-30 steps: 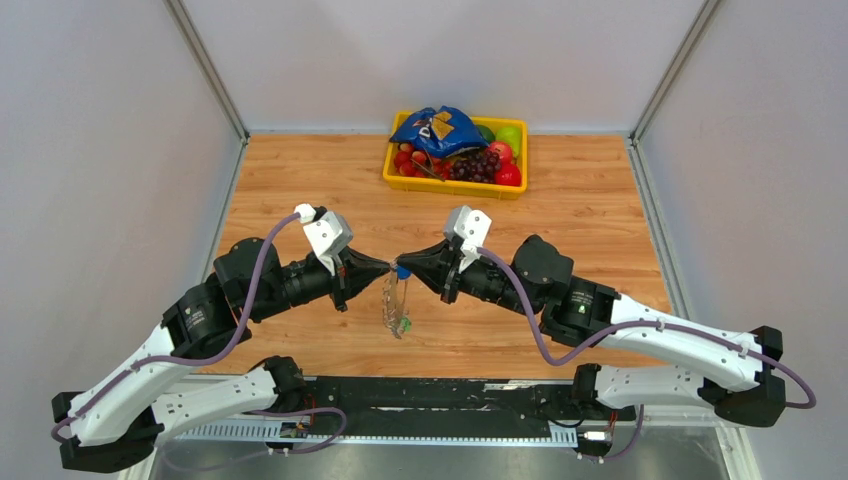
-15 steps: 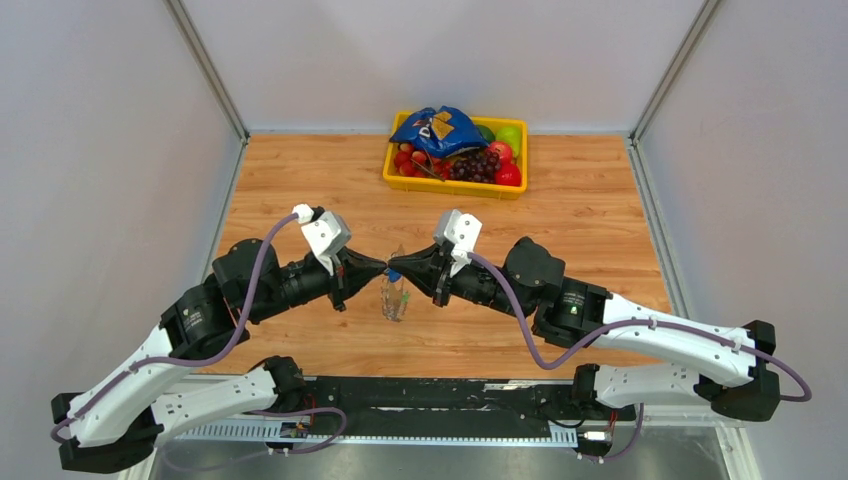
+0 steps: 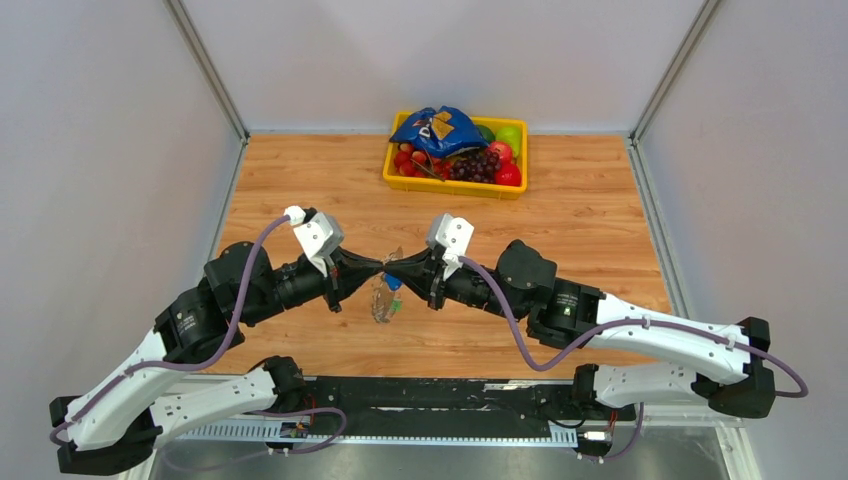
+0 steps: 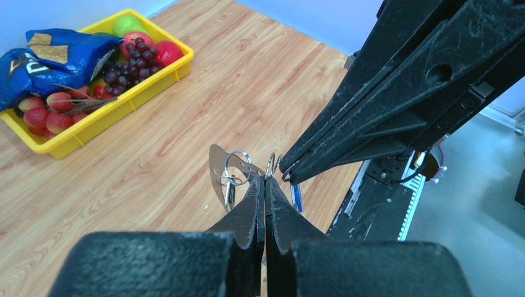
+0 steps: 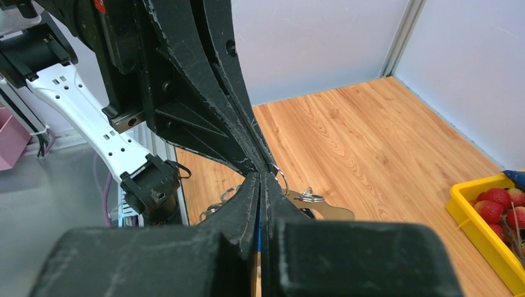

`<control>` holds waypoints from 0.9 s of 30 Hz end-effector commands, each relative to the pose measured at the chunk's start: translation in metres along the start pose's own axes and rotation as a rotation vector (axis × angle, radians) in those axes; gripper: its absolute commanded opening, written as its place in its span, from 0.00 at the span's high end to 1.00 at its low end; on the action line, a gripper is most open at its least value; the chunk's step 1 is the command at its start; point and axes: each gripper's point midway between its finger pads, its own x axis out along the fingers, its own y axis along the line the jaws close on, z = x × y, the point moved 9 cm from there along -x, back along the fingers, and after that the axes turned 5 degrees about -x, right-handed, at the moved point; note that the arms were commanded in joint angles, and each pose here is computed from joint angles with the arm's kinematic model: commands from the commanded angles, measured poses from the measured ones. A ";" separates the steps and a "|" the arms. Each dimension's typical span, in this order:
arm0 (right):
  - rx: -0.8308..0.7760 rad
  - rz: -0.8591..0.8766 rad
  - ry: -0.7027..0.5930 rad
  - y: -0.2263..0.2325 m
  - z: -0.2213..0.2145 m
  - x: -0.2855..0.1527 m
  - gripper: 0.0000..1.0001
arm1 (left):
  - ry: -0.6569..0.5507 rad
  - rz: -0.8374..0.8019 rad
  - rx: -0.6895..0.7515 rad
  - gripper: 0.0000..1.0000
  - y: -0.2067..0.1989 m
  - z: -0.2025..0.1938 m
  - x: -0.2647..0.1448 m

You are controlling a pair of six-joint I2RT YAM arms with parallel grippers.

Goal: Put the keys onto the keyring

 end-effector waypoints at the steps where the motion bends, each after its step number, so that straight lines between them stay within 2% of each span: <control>1: 0.007 -0.016 -0.095 0.000 0.026 0.003 1.00 | -0.089 -0.024 0.004 1.00 -0.005 0.020 -0.007; 11: 0.001 -0.039 -0.130 0.002 0.033 0.001 1.00 | -0.082 -0.022 0.004 1.00 -0.004 0.018 -0.006; 27: -0.025 -0.153 -0.088 0.001 0.024 0.007 1.00 | -0.098 -0.027 0.004 1.00 -0.005 0.020 -0.010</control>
